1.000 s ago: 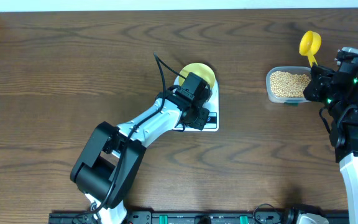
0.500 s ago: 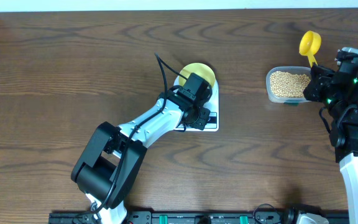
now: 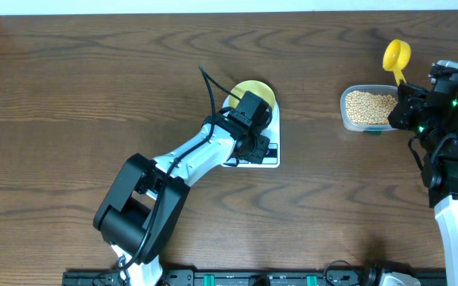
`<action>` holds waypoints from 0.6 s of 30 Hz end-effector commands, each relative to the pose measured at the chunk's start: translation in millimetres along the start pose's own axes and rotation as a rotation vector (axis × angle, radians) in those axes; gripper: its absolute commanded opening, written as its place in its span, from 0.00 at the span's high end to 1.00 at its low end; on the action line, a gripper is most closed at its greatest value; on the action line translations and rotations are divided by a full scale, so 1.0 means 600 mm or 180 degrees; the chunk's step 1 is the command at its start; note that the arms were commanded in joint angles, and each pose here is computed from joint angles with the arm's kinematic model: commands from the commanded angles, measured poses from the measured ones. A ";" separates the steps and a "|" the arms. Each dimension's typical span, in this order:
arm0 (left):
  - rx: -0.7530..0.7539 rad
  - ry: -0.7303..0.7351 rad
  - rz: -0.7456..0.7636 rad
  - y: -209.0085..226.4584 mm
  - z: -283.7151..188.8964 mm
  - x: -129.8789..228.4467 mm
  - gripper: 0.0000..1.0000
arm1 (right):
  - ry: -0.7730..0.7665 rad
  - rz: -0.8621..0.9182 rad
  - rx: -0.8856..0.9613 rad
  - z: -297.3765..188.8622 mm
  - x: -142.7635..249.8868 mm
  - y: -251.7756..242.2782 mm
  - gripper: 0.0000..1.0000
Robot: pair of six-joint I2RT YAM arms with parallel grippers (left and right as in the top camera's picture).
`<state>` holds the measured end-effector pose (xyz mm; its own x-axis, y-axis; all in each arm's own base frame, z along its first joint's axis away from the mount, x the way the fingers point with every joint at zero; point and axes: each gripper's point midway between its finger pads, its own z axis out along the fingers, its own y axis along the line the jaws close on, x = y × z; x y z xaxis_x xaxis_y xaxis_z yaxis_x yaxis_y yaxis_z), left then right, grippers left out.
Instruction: Scoop item into bowl and weigh 50g on scale
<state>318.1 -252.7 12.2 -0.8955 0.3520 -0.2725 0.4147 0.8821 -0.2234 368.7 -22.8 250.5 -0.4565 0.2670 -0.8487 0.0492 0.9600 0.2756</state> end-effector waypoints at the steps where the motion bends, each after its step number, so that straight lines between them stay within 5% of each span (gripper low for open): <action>1: -0.0578 0.0559 -0.0102 0.077 0.062 0.089 0.92 | -0.0044 -0.0059 -0.0001 -0.001 -0.012 0.000 0.99; 18: -0.0063 -0.0349 0.0014 0.000 -0.081 -0.025 0.86 | -0.0046 -0.0061 -0.0002 -0.001 -0.012 0.000 0.99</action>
<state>315.1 -245.2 24.7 -0.8956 0.3449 -0.2808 0.4081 0.8884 -0.2103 368.9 -22.8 250.8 -0.4552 0.2668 -0.8495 0.0488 0.9601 0.2754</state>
